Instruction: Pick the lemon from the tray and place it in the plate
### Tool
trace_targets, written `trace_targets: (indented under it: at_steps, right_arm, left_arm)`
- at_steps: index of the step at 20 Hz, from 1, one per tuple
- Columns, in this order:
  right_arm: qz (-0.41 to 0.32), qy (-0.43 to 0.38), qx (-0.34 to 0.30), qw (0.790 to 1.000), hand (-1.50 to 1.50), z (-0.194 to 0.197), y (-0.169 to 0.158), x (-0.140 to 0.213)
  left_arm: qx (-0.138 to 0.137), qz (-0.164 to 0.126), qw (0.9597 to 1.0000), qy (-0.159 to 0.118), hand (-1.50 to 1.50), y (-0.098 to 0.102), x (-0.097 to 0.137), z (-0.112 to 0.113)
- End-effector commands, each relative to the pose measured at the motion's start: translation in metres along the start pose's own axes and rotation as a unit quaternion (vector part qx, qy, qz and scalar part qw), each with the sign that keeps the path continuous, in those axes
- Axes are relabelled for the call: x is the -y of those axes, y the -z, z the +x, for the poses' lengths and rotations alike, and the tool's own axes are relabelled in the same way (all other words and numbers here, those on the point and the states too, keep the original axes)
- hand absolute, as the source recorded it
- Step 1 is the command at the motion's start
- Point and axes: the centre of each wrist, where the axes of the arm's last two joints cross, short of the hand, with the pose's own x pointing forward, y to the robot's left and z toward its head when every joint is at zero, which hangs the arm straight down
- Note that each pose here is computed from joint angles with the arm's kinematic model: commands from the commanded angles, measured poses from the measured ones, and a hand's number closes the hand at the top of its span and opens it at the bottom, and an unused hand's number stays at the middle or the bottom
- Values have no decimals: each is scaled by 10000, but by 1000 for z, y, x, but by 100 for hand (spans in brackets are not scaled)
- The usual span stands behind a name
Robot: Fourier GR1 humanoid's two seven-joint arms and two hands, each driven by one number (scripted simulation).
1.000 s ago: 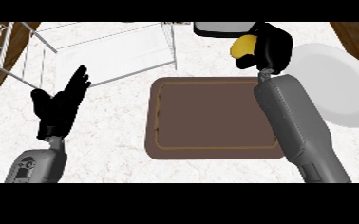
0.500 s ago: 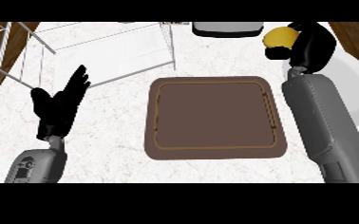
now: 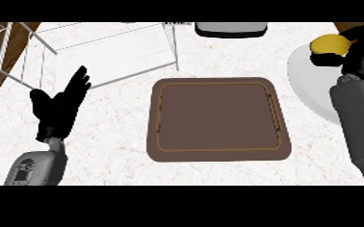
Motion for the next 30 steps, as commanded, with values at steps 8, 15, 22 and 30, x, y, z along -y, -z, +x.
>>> trace_targets:
  at_steps: [8,15,22,30]
  right_arm:
    - [1320,329,-1017,9855,150,-93,20,-2]
    - [1285,315,-62,9912,-150,-128,24,2]
    - [505,2098,1252,9684,-150,-73,41,19]
    - [1128,3594,171,9262,-150,-79,38,29]
  left_arm:
    - [61,-35,10000,-28,0,-2,-15,-4]
    - [-2,-54,10000,-16,0,-4,9,1]
    - [16,75,10000,10,0,-3,-8,-3]
    - [-53,103,9999,-56,0,9,-8,-2]
